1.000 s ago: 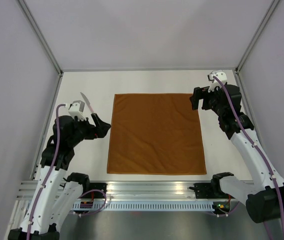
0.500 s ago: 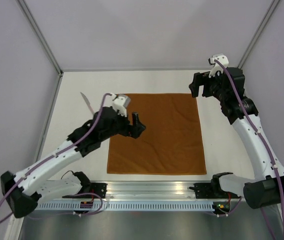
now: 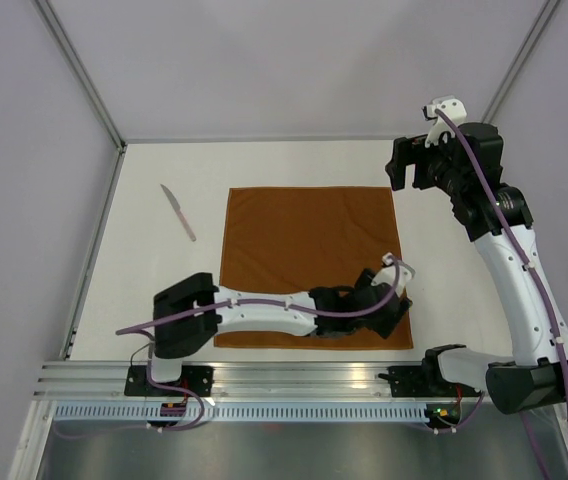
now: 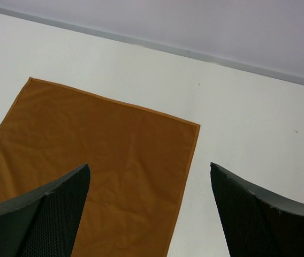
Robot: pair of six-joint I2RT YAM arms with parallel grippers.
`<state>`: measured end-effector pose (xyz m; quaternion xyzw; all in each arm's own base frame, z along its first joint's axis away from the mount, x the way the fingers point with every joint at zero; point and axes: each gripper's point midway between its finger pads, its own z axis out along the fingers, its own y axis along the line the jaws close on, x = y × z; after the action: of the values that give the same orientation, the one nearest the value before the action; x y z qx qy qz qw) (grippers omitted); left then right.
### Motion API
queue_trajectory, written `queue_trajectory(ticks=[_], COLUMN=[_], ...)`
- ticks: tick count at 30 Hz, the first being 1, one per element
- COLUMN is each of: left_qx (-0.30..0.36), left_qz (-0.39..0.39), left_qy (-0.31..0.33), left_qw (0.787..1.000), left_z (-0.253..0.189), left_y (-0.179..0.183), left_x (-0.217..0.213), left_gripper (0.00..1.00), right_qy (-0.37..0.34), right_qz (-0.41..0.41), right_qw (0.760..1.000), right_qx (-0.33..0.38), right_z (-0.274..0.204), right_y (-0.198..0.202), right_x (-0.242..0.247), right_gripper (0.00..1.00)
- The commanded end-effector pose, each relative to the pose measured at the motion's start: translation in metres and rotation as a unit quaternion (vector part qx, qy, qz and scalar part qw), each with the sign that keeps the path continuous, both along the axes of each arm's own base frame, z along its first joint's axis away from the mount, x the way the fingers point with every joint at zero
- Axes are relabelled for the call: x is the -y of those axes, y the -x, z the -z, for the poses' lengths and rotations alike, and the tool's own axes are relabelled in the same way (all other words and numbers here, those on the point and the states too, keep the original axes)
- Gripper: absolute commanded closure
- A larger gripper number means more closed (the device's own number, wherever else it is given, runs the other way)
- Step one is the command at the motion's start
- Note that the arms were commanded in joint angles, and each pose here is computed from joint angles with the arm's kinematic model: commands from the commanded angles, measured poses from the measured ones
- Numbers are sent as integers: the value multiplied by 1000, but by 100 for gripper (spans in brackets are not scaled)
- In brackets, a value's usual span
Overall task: Fold the napkin, place the utensils inside, and roll it up
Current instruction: Fold the napkin
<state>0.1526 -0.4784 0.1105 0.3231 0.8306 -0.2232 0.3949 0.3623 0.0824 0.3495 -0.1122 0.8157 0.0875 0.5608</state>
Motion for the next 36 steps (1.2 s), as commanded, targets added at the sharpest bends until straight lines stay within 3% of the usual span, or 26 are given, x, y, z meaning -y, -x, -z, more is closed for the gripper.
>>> queue_trajectory(ticks=[1,5,15,32,36], left_qx=[34,20,-3,-16,-17], left_qz=[23,58,82,110,106], left_qy=[38,38,34,21,16], left_qw=[998,997,996,994,994], left_z=[-17,3,44,85,92], left_y=[19,47,62,82,81], left_x=[54,85,99,108,106], left_gripper=[24,31,48,48,60], right_qy=[15,17,16,19,18], right_qz=[24,27,23,24,23], right_qw=[1000,999,999,999,999], right_qx=[-12,-13,-23,-41,-42], right_z=[-1,-1,8,23,25], right_y=[14,16,21,24,25], right_x=[12,14,12,13,13], right_gripper=[2,2,2,2,2])
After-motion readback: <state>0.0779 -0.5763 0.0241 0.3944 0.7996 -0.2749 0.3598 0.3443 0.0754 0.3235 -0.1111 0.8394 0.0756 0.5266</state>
